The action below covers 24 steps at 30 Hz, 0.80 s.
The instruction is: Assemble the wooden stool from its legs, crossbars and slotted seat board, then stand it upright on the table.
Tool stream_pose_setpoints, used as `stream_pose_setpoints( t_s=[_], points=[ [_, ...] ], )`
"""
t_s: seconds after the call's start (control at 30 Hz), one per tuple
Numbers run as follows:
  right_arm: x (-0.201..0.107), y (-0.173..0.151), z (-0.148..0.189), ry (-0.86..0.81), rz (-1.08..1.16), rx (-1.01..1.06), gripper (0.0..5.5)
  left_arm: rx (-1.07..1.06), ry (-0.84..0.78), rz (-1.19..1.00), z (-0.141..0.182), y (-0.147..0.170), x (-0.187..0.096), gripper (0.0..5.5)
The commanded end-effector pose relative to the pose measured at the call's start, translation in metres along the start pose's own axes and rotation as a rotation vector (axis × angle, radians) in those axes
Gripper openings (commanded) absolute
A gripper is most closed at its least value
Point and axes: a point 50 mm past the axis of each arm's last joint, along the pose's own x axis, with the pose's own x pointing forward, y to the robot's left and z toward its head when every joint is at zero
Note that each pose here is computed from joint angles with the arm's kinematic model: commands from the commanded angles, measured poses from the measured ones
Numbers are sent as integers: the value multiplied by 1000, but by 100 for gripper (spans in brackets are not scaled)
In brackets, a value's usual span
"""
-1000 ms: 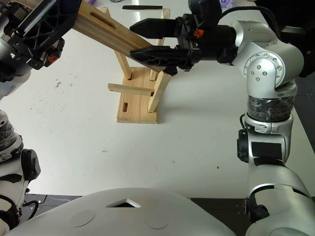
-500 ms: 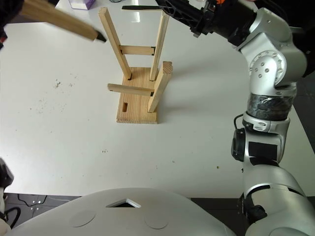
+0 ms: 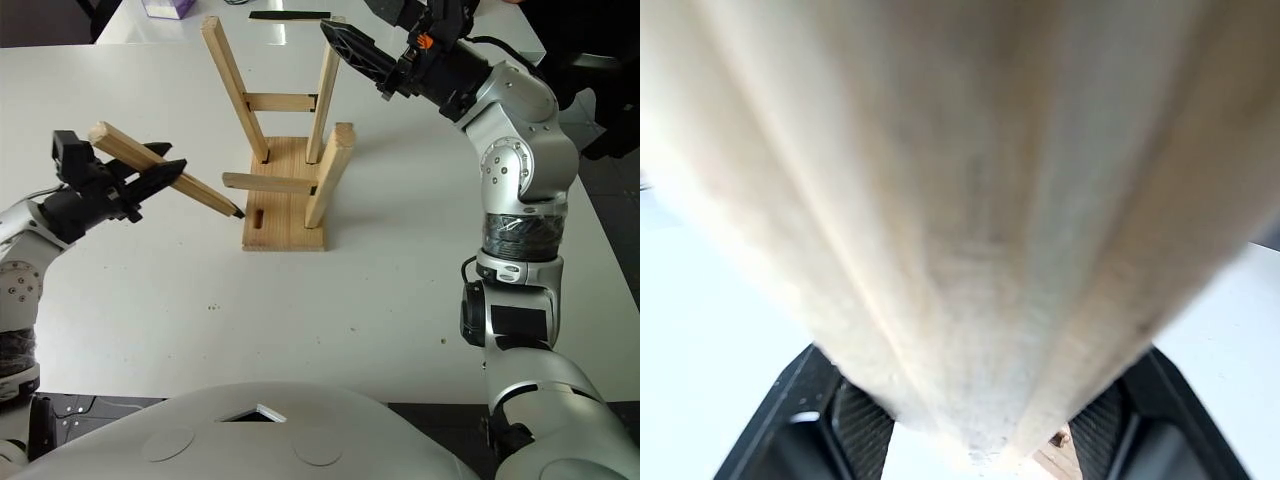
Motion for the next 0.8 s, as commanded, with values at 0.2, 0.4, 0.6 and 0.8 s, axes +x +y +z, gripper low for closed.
stream_pose_setpoints(
  t_s=[0.2, 0.4, 0.6, 0.8],
  points=[
    [2, -1, 2, -17, -18, -18, 345, 11, -18, -153, 15, -21, 15, 208],
    [-2, -4, 1, -19, -41, -23, 345, 109, -71, -203, 40, -12, 25, 207],
    [1, -9, 3, -19, -37, -33, 345, 67, -51, -253, 22, -10, 37, 207],
    [-6, -19, 7, -21, -83, -45, 345, 49, -23, -255, 3, -8, 43, 207]
  ],
)
